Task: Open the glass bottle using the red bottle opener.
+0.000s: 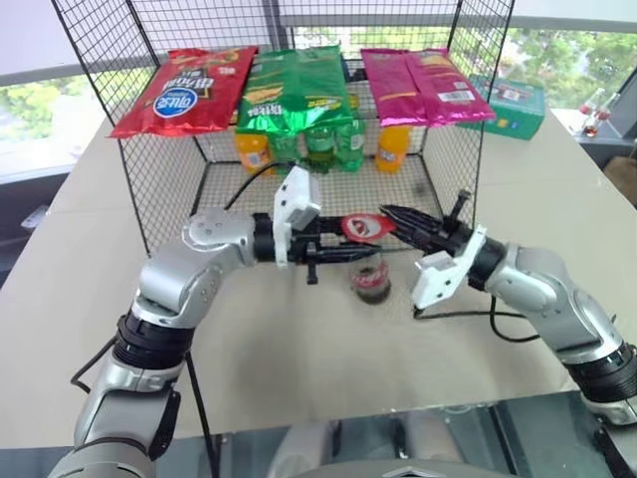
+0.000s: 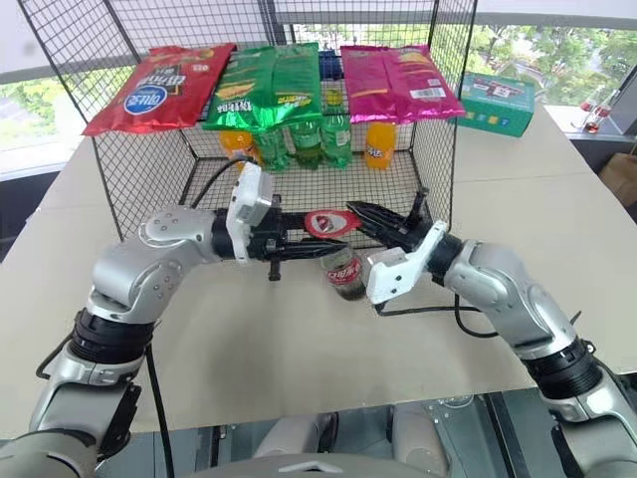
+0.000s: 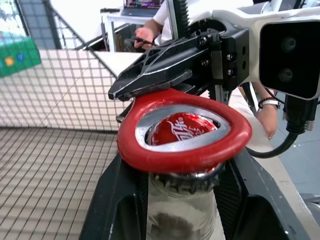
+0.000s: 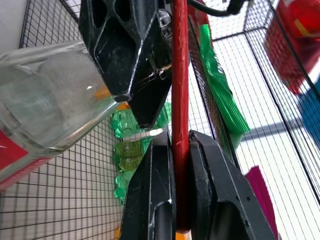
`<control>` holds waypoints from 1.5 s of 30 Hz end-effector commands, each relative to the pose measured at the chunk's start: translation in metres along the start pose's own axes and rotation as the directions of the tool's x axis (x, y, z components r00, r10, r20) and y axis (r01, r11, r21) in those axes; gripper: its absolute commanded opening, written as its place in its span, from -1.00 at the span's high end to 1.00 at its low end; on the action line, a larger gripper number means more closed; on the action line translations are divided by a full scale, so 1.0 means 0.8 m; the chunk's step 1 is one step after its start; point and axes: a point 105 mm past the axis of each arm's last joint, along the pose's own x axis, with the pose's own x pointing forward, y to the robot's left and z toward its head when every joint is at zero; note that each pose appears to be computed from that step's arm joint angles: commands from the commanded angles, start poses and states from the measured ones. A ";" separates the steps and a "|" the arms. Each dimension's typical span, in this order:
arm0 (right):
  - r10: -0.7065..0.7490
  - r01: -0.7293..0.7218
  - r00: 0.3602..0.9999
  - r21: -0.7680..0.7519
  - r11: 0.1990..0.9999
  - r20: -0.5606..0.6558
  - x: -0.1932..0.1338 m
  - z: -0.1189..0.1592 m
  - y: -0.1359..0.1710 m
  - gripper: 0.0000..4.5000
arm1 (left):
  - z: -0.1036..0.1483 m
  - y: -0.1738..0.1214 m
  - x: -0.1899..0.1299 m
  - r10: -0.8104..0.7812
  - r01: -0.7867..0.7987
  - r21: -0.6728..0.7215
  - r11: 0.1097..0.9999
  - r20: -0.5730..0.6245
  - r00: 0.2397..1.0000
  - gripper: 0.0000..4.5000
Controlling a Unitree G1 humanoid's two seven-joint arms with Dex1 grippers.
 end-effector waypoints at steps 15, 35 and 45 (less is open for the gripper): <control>0.074 -0.099 0.953 -0.074 0.992 -0.293 -0.063 -0.074 0.003 1.00 | -0.065 0.014 -0.004 0.056 -0.061 -0.057 0.997 -0.091 0.994 0.50; -0.062 0.087 0.985 0.154 0.984 -0.159 -0.055 -0.021 -0.033 1.00 | -0.054 0.022 0.010 0.060 -0.061 -0.033 0.998 -0.035 0.998 0.50; -0.037 0.045 0.998 0.138 0.989 -0.060 -0.048 0.009 -0.031 1.00 | -0.049 0.025 0.012 0.063 -0.064 -0.026 0.998 -0.021 0.998 0.50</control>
